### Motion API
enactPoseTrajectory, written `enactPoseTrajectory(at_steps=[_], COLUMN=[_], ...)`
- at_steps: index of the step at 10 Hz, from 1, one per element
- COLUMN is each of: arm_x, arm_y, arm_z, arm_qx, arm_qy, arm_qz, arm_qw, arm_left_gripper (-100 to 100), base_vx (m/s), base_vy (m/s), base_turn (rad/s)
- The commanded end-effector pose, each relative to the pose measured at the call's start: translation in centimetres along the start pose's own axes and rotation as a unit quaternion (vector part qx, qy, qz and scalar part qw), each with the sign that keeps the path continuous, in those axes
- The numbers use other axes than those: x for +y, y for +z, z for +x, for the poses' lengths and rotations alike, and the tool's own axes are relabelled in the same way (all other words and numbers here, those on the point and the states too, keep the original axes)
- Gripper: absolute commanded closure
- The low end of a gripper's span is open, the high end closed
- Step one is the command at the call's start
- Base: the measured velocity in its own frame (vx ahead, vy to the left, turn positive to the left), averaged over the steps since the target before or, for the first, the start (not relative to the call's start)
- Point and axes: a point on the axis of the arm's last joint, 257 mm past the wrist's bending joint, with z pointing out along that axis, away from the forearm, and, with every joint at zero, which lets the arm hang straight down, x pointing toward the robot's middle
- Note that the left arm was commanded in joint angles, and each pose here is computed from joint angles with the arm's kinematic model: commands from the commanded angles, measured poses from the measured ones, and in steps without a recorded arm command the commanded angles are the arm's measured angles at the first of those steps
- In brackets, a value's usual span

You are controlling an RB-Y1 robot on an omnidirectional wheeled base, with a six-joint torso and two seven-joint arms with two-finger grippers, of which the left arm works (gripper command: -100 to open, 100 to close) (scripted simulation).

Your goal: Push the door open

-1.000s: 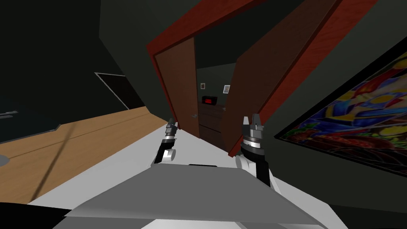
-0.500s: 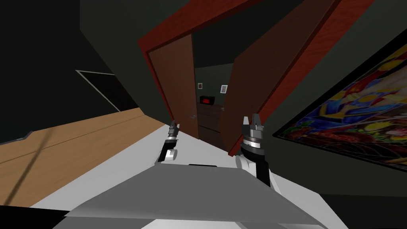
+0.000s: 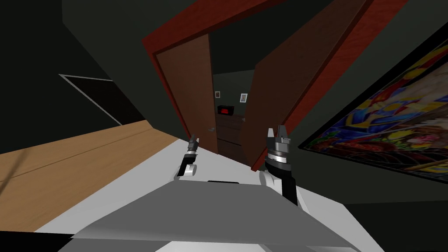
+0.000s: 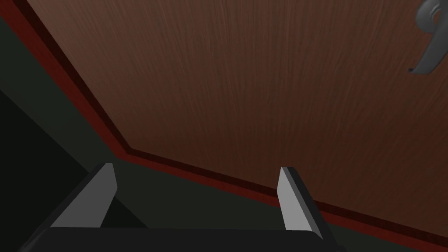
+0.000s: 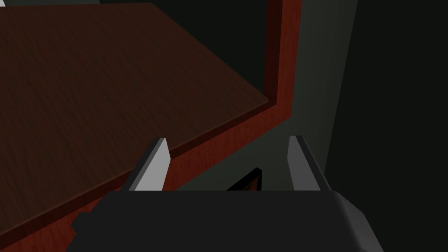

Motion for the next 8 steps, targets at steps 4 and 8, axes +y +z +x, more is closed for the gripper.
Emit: enactPoseTrajectory(at_steps=[4,8], arm_x=[3.9,6.9], arm_y=[-0.55,-1.01], arm_z=[0.2,0.5], arm_qx=[0.002,0.004], arm_qy=[-0.001,-0.002], arm_qz=[-0.031,-0.054], arm_qw=[0.9995,0.9985], arm_left_gripper=[-100,-100], base_vx=[0.055,0.038], base_vy=[0.101,0.062], base_turn=[-0.141,-0.108])
